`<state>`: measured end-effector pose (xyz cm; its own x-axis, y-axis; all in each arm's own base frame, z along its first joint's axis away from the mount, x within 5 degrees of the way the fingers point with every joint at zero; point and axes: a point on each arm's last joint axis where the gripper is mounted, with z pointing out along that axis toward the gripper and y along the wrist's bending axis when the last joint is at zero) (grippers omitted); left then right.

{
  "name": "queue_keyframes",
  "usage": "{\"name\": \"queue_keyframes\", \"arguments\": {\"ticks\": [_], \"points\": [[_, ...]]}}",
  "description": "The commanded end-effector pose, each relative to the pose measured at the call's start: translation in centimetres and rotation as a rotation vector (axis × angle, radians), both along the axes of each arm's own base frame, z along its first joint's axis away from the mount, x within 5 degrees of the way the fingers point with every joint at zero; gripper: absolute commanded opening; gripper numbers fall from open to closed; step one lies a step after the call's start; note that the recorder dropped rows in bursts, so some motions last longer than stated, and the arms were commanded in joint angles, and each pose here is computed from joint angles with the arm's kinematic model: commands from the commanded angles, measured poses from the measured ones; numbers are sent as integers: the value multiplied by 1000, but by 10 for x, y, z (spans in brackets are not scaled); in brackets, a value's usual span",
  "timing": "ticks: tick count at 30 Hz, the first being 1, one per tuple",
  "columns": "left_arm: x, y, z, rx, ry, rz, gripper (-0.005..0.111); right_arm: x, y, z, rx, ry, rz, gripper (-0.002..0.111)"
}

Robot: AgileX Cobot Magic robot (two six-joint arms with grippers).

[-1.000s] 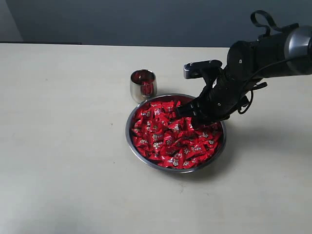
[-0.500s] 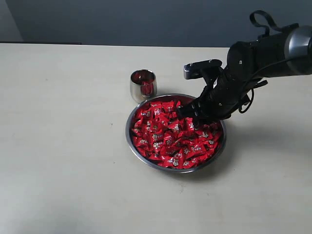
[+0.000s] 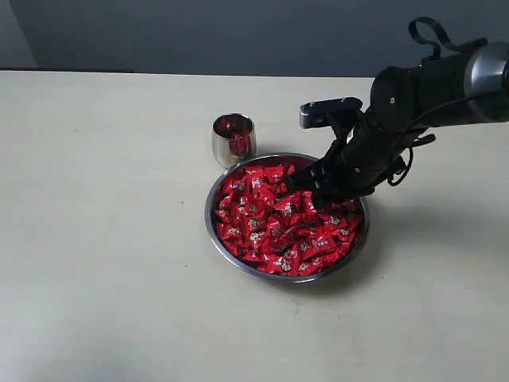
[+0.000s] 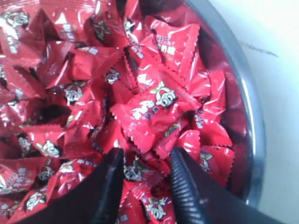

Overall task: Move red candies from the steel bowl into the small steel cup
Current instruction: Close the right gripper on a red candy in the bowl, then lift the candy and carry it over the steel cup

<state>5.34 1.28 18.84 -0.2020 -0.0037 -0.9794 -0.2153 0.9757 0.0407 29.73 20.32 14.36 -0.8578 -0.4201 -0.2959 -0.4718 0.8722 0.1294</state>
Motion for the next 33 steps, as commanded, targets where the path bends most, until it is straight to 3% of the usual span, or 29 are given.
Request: {"name": "queue_keyframes", "arguments": {"ticks": [1,33], "points": [[0,0,-1,4,-2,-4,0,2,0,-2,7,7,-10,34],[0,0,-1,4,-2,-4,0,-1,11,-6,119,64,-16,34]]}}
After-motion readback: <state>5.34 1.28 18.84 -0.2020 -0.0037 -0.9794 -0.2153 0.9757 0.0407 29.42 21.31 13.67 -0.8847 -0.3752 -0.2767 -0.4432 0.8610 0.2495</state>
